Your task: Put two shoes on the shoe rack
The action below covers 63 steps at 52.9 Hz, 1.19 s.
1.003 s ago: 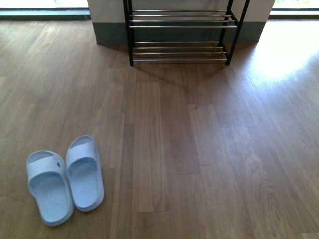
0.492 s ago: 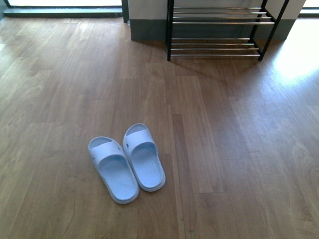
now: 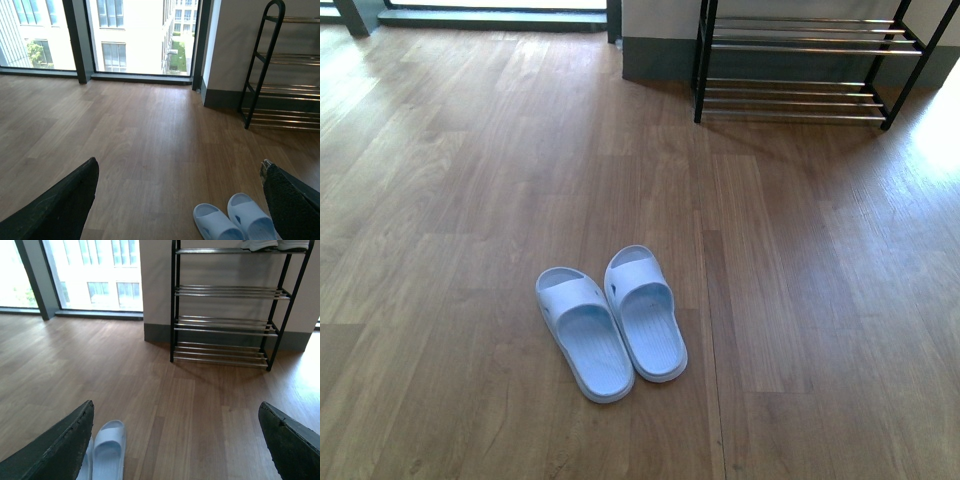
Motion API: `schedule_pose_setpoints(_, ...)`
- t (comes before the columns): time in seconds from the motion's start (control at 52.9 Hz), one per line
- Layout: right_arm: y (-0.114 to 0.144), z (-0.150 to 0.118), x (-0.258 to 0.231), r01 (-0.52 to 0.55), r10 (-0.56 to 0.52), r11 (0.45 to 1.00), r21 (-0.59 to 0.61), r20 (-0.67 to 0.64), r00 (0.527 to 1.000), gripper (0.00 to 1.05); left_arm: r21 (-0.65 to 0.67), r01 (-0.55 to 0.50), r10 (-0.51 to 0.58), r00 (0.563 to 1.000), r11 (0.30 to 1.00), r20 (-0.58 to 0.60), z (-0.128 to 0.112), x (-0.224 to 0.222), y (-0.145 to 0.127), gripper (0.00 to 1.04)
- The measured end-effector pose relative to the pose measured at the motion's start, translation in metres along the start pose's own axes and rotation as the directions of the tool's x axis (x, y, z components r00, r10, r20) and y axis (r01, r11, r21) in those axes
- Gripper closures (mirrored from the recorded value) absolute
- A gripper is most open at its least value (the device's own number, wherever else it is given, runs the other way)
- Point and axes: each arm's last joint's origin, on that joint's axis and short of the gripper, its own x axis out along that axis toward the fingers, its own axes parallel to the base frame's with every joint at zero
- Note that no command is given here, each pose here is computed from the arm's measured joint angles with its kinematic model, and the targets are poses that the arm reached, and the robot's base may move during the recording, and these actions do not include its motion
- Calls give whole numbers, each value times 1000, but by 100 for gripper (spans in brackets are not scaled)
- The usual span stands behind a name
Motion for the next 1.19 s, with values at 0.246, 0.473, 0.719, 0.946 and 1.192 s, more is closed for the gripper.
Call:
schedule_pose_setpoints(0.246, 0, 0, 0, 0, 0, 1000, 0, 0, 1000, 9, 0, 0, 0, 1000, 1000, 0, 0, 0, 0, 9)
schedule_pose_setpoints(0.473, 0, 0, 0, 0, 0, 1000, 0, 1, 1000, 9, 0, 0, 0, 1000, 1000, 0, 0, 0, 0, 9)
schedule_pose_setpoints(0.719, 0, 0, 0, 0, 0, 1000, 0, 1, 1000, 9, 0, 0, 0, 1000, 1000, 0, 0, 0, 0, 9)
schedule_pose_setpoints(0.946, 0, 0, 0, 5, -5, 1000, 0, 1, 1000, 9, 0, 2, -2, 1000, 1000, 0, 0, 0, 0, 9)
schedule_pose_setpoints(1.192, 0, 0, 0, -3, 3, 1000, 0, 1, 1000, 9, 0, -2, 2, 1000, 1000, 0, 0, 0, 0, 9)
